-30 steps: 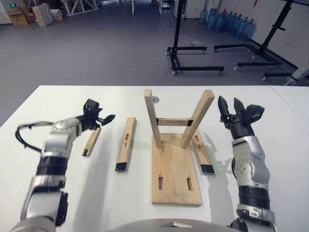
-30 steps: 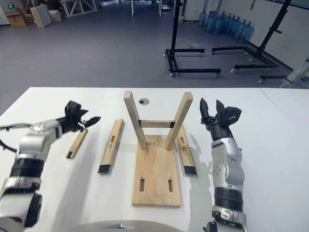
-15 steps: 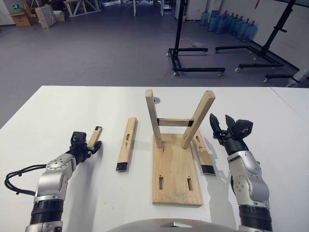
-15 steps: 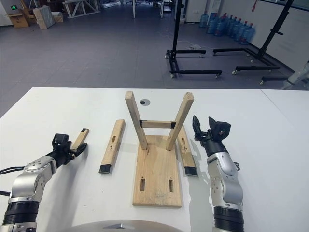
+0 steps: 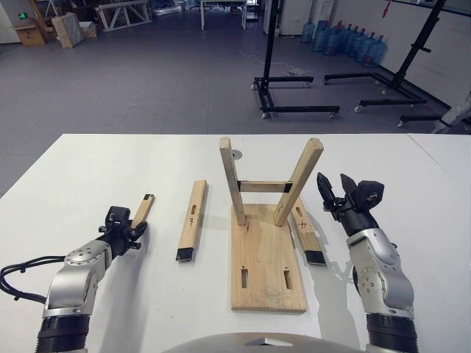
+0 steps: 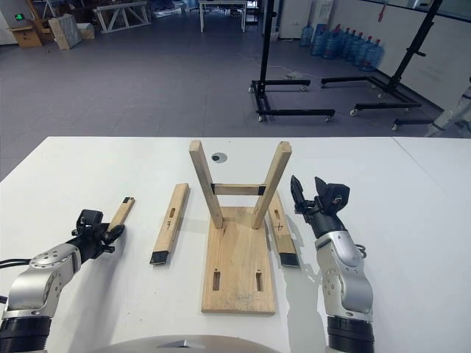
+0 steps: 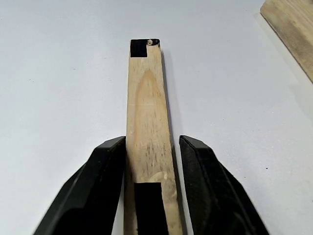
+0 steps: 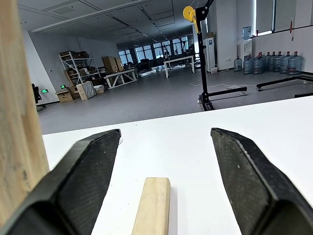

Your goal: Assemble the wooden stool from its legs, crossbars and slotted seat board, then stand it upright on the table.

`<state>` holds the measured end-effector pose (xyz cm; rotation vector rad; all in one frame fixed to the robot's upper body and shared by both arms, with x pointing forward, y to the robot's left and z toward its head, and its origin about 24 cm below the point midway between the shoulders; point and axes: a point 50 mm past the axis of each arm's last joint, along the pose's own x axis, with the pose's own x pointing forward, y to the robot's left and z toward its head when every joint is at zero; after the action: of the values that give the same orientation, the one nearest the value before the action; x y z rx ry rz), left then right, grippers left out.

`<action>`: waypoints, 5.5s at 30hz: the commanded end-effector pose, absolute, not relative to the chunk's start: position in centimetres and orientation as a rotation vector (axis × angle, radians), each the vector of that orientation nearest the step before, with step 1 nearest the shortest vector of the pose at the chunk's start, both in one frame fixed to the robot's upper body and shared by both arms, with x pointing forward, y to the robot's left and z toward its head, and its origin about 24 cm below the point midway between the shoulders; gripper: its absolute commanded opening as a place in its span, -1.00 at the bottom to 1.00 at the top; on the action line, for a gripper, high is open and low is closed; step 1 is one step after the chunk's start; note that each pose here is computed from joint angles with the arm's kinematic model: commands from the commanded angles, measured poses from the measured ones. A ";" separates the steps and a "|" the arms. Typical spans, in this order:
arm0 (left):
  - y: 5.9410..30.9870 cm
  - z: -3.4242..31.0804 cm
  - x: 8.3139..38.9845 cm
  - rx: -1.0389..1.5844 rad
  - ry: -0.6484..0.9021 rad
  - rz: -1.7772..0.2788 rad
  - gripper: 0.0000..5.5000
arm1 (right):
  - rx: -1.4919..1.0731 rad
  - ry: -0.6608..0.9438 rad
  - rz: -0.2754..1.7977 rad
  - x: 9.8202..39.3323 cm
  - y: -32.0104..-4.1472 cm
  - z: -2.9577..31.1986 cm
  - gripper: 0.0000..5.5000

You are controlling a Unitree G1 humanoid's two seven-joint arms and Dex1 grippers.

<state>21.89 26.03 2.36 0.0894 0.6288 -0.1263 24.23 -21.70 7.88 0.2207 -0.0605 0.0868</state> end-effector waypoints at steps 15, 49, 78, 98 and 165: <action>23.9 3.0 21.3 -0.003 0.150 -0.208 -0.54 | 0.323 0.018 0.267 22.9 -22.3 6.0 0.24; 11.6 8.9 23.5 0.392 -0.330 -0.943 -0.54 | 0.965 0.124 0.873 24.7 -11.4 10.5 0.24; 12.1 8.5 24.4 0.373 -0.271 -0.885 -0.38 | 1.033 0.069 0.842 25.6 -12.4 11.3 -0.86; 14.9 7.3 23.7 0.377 -0.213 -0.522 -0.02 | 0.792 0.458 0.565 18.2 -22.0 9.1 -0.86; 13.9 6.0 24.3 0.373 -0.181 -0.441 -0.02 | 0.042 0.425 0.015 23.7 -22.8 6.1 -0.86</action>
<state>24.38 13.96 6.33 0.3757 -0.1895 -0.4457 24.79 -21.94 9.25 0.0454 0.2642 0.0625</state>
